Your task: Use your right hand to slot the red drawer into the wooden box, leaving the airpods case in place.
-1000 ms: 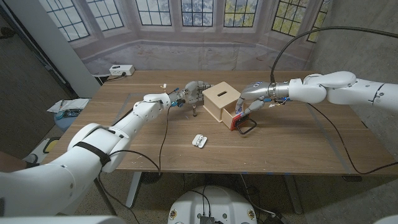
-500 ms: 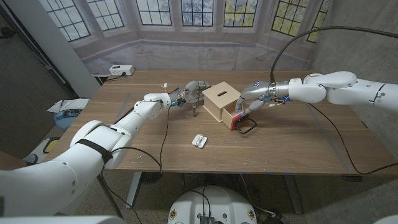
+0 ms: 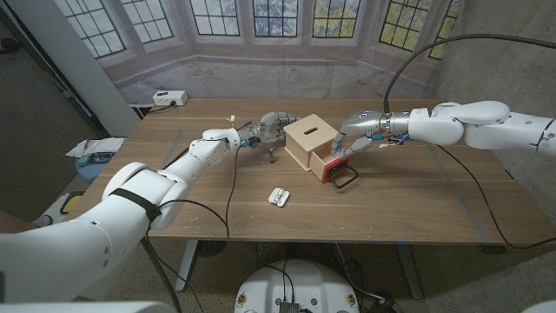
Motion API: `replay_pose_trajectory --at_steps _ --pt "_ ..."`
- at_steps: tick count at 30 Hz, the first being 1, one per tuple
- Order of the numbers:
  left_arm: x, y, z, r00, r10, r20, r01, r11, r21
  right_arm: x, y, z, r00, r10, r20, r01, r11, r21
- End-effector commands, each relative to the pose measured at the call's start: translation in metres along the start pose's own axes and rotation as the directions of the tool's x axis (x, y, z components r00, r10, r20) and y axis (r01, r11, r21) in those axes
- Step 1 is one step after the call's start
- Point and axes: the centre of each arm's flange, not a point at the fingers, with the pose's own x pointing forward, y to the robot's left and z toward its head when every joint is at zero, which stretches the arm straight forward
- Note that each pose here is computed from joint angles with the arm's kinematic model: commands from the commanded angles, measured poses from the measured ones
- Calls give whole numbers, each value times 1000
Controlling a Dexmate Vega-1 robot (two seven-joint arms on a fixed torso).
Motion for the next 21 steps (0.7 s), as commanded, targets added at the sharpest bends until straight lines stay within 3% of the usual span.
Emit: replay_pose_trajectory --at_steps 1,10,21 --pt "3 -3 3 1000 -14 2 14 1000 5 -18 -16 9 992 -70 -105 92 971 220" --pt "5 -4 3 1000 -25 1 25 1000 9 -25 -25 15 978 -106 -178 163 926 341" --pt "0 -5 2 1000 -27 1 27 1000 8 -29 -26 26 980 -72 -183 127 942 310"
